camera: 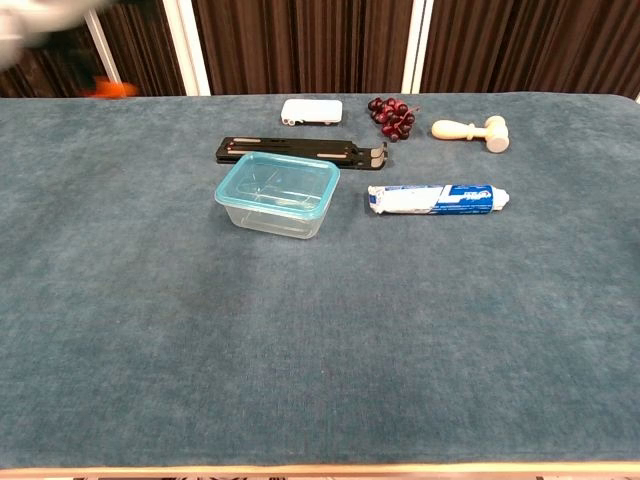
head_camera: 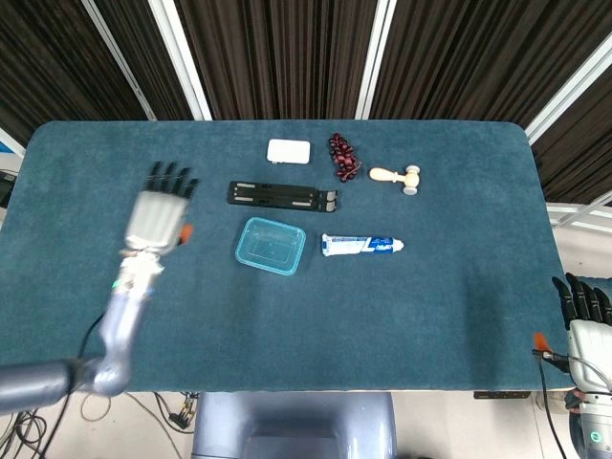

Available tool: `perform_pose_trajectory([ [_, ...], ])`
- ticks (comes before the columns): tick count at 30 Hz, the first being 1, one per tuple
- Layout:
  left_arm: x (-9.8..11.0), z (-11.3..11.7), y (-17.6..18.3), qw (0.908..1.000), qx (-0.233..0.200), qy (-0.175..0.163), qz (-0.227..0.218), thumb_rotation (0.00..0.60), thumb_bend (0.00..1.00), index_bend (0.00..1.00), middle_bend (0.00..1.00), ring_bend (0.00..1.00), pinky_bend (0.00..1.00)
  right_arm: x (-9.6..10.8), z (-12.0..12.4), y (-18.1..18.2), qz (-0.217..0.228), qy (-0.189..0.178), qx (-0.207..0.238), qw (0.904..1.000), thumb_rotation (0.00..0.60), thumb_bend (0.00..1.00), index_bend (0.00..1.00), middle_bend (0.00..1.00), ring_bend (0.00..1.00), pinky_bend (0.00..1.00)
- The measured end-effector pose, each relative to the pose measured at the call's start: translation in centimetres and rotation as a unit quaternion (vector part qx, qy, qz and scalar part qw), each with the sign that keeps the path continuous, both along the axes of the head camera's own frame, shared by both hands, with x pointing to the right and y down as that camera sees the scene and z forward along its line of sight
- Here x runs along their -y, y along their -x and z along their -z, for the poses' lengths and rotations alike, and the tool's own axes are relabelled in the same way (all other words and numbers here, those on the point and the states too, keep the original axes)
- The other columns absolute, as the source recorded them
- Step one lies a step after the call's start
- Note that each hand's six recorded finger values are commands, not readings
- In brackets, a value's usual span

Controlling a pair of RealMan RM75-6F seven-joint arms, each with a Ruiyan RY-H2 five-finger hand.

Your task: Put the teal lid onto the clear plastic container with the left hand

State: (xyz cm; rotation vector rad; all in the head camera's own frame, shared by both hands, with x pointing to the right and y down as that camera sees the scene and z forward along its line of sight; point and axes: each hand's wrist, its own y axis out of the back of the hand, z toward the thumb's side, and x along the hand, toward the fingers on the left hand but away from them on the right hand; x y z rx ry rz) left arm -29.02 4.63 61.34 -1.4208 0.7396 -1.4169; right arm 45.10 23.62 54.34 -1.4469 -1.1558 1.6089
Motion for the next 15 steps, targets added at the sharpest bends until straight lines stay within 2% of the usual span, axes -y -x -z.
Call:
perform_pose_trajectory([
  [4, -3.4, 0.6, 5.9, 0.9989, -0.006, 0.005, 0.046, 0.600, 0.21, 0.17, 0.08, 0.00, 0.01, 0.0, 0.0, 0.3, 0.018, 0.002, 0.000, 0.9998, 0.600, 0.36, 0.05, 0.00, 0.00, 0.00],
  [8, -7.9, 1.5, 11.2, 0.9959, -0.025, 0.014, 0.086, 0.600, 0.20, 0.15, 0.08, 0.00, 0.01, 0.0, 0.1, 0.5, 0.038, 0.006, -0.005, 0.9992, 0.600, 0.36, 0.05, 0.00, 0.00, 0.00],
  [12, -11.8, 2.3, 14.5, 0.9920, -0.052, 0.030, 0.111, 0.600, 0.19, 0.15, 0.08, 0.00, 0.00, 0.1, 0.2, 0.5, 0.049, 0.008, -0.014, 0.9987, 0.600, 0.36, 0.05, 0.00, 0.00, 0.00],
  [15, -14.0, 3.3, 16.3, 0.9897, -0.073, 0.024, 0.121, 0.600, 0.19, 0.15, 0.07, 0.00, 0.00, 0.1, 0.2, 0.5, 0.056, 0.007, -0.020, 0.9982, 0.600, 0.36, 0.05, 0.00, 0.00, 0.00],
])
